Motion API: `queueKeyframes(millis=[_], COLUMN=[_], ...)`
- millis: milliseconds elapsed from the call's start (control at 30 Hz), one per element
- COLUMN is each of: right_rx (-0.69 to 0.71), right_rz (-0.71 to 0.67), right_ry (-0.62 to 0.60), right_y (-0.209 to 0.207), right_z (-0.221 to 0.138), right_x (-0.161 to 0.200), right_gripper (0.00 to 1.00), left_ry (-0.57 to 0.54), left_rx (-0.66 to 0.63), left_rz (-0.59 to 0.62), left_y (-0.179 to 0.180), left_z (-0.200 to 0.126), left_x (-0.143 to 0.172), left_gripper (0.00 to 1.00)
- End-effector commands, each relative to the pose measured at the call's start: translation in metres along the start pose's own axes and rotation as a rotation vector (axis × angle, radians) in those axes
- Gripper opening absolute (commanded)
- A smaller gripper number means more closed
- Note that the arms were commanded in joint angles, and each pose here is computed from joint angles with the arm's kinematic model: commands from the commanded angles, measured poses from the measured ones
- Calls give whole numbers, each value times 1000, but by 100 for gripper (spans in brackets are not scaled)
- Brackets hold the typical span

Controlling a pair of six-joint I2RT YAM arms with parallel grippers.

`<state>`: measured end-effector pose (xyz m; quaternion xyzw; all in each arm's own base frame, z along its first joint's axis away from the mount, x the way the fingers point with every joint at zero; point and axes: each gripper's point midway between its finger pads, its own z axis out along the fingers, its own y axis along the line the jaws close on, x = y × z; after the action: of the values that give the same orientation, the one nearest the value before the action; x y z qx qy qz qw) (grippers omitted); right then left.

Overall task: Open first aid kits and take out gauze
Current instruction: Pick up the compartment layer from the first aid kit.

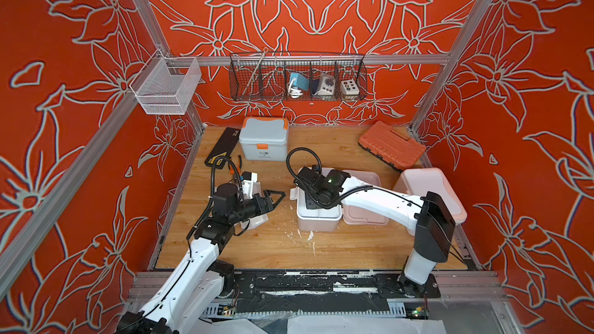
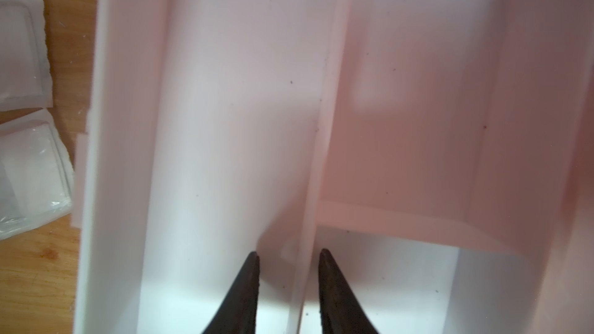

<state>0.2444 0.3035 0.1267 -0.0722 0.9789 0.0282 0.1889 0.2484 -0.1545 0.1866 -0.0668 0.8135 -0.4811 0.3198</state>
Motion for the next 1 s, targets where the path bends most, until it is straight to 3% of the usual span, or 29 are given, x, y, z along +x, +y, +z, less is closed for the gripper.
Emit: queueKeyframes(millis=[0,100,367,700,967], right_rx=[21,4,-6,-40,-84], right_rz=[5,-12,58,78,82], right_ry=[45,57,51,69,-58], right_y=[-3,0,3,11,8], right_z=[5,5,5,8,-29], right_x=[11,12,9,9,-18], right_gripper=[28,24,1,0,0], left_ry=[-21,-28,-26,-22,-30], left_rx=[6,-5,-28,-37,-31], left_rz=[19,16,1,-6,-5], left_y=[-5,-3,-1,-3,-6], left_z=[0,1,3,1,1], left_x=[-10,-12,-16,-17,-18], left_gripper=[98,98,97,97,97])
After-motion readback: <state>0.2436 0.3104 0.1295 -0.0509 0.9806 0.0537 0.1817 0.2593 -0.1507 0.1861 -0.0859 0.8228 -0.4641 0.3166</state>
